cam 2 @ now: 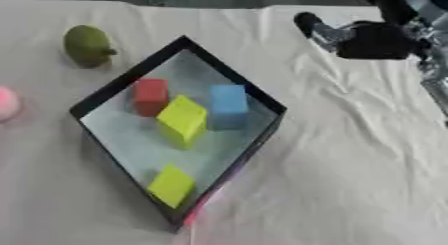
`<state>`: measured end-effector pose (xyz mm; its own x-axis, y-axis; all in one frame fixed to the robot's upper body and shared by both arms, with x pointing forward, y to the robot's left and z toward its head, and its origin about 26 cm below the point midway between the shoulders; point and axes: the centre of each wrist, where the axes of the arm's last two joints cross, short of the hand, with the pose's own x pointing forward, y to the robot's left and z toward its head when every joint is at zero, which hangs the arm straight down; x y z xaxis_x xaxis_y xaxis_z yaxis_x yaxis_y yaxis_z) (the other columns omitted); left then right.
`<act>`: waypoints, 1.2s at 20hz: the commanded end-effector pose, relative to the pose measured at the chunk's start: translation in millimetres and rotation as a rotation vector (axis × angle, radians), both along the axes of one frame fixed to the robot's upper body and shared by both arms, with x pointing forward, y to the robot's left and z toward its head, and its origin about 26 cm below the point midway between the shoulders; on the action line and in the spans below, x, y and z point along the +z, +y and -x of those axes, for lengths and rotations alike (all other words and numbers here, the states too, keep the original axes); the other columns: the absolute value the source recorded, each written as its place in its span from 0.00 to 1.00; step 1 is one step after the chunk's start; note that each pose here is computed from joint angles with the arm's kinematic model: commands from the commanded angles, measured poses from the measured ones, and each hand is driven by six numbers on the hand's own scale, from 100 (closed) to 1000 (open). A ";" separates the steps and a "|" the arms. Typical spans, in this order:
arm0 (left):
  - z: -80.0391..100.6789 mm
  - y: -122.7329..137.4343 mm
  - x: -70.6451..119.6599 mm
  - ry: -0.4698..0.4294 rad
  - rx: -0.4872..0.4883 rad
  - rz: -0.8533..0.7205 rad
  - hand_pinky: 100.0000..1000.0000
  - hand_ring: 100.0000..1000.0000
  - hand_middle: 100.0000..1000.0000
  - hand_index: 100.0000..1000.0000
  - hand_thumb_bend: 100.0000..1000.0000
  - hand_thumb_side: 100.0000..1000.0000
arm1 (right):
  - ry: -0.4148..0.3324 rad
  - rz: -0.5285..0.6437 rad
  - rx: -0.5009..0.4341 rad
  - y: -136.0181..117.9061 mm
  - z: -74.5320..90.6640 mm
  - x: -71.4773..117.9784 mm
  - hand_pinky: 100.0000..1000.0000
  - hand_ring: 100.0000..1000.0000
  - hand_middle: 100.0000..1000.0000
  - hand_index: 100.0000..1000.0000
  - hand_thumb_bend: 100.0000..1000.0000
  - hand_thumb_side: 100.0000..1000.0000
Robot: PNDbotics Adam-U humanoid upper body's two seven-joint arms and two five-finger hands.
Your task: Pick up objects on the table and place them in the box.
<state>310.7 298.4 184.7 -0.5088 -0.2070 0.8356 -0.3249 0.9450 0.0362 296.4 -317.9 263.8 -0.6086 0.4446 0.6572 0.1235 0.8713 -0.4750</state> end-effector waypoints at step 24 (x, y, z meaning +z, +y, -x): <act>-36.0 89.7 90.5 0.777 -0.075 -1.215 0.86 0.87 0.80 0.84 0.62 0.21 | 0.135 -0.365 -0.207 -22.6 -28.7 -51.4 0.86 0.77 0.73 0.82 0.33 0.29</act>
<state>345.3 382.6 269.4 -0.0959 -0.9614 0.2579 0.1939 0.2361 0.9522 324.9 -338.3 204.3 -0.4106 0.2579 0.8746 0.2674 0.9510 -0.1549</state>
